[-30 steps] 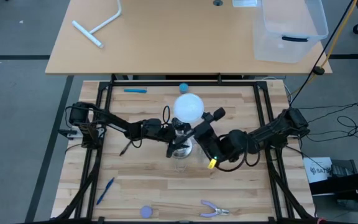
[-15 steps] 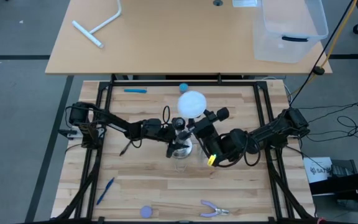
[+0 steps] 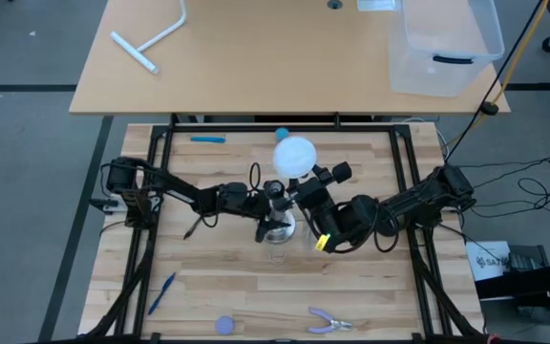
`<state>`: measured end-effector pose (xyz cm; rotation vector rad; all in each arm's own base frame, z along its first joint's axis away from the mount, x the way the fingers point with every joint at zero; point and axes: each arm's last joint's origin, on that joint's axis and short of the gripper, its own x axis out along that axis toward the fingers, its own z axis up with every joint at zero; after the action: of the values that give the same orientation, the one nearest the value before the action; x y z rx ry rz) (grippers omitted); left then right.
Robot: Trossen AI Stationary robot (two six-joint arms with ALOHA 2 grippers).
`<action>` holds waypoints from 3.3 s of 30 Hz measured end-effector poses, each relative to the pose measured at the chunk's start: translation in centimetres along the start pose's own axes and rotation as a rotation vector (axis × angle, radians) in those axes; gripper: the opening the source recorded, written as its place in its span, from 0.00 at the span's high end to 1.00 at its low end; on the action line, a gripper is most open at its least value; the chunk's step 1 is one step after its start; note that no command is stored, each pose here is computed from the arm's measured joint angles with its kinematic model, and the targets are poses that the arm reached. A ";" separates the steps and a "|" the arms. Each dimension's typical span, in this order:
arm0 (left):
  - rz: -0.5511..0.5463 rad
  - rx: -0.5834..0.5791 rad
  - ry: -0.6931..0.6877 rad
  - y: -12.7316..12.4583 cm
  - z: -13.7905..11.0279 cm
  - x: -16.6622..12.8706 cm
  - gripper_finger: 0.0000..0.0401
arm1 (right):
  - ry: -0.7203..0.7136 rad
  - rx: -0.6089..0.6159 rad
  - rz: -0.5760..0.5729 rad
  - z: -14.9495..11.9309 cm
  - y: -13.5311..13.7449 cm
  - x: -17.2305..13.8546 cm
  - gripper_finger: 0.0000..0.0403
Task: Screw lightbulb
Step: Remove the lightbulb from the lamp
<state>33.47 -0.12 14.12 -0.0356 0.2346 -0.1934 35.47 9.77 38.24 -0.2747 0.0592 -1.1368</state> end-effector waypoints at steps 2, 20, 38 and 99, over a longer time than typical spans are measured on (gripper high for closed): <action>0.003 0.003 -0.005 -0.2 0.3 -0.1 0.36 | -0.001 -0.007 0.005 0.3 -0.4 -0.1 0.63; 0.013 0.022 -0.039 -1.0 2.5 -1.3 0.33 | -0.024 -0.092 0.074 2.1 -2.3 -1.8 0.62; 0.018 -0.065 -0.131 -1.1 4.9 -2.3 0.05 | -0.044 -0.103 0.129 2.3 -2.1 -3.6 0.62; 0.451 0.104 -0.409 -4.0 7.5 -19.3 0.03 | 0.816 -0.194 0.541 -19.7 -7.2 11.2 0.61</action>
<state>16.09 -0.18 26.01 0.0812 -0.1785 0.2510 30.20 -6.79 22.05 0.0542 0.9153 -0.6387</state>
